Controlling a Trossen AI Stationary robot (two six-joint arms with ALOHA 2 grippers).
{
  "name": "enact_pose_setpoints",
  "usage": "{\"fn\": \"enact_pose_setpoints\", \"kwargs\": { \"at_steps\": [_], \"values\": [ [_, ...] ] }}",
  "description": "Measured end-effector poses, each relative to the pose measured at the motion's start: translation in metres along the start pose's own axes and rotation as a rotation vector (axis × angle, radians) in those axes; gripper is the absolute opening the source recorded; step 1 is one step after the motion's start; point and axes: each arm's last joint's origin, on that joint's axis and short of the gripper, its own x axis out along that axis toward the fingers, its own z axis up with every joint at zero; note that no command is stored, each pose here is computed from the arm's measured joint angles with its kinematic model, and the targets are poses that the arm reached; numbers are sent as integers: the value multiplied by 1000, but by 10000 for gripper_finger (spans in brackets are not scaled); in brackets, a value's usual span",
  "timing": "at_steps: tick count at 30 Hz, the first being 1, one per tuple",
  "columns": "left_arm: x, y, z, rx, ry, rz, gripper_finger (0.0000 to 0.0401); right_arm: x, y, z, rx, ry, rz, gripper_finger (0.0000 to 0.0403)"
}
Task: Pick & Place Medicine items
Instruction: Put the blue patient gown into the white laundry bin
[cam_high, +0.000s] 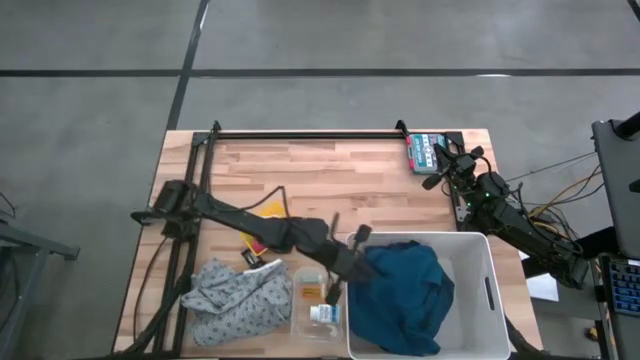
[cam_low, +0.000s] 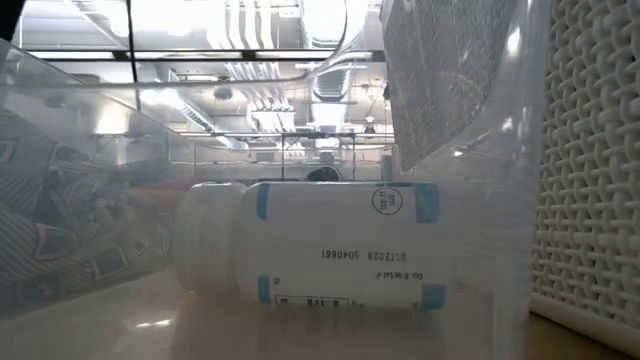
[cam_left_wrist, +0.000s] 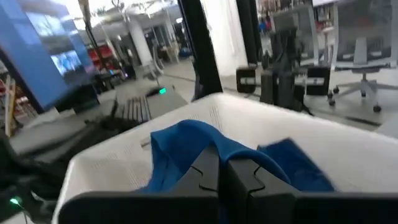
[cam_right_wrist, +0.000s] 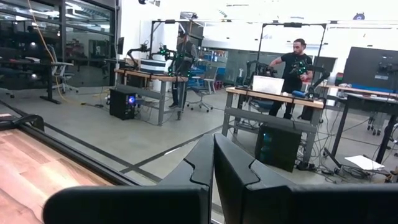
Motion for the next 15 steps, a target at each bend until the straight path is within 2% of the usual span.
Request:
{"fn": "enact_pose_setpoints", "kwargs": {
  "at_steps": [4, 9, 15],
  "values": [
    [12, 0, -14, -11, 46, -8, 4, 0, 0, 0, 0, 1, 0, 8],
    [13, 0, -18, -19, 94, 9, 6, 0, 0, 0, 0, 0, 0, 8],
    [13, 0, -20, -16, 102, 18, 34, 0, 0, 0, 0, 0, 0, 8]
  ]
}}
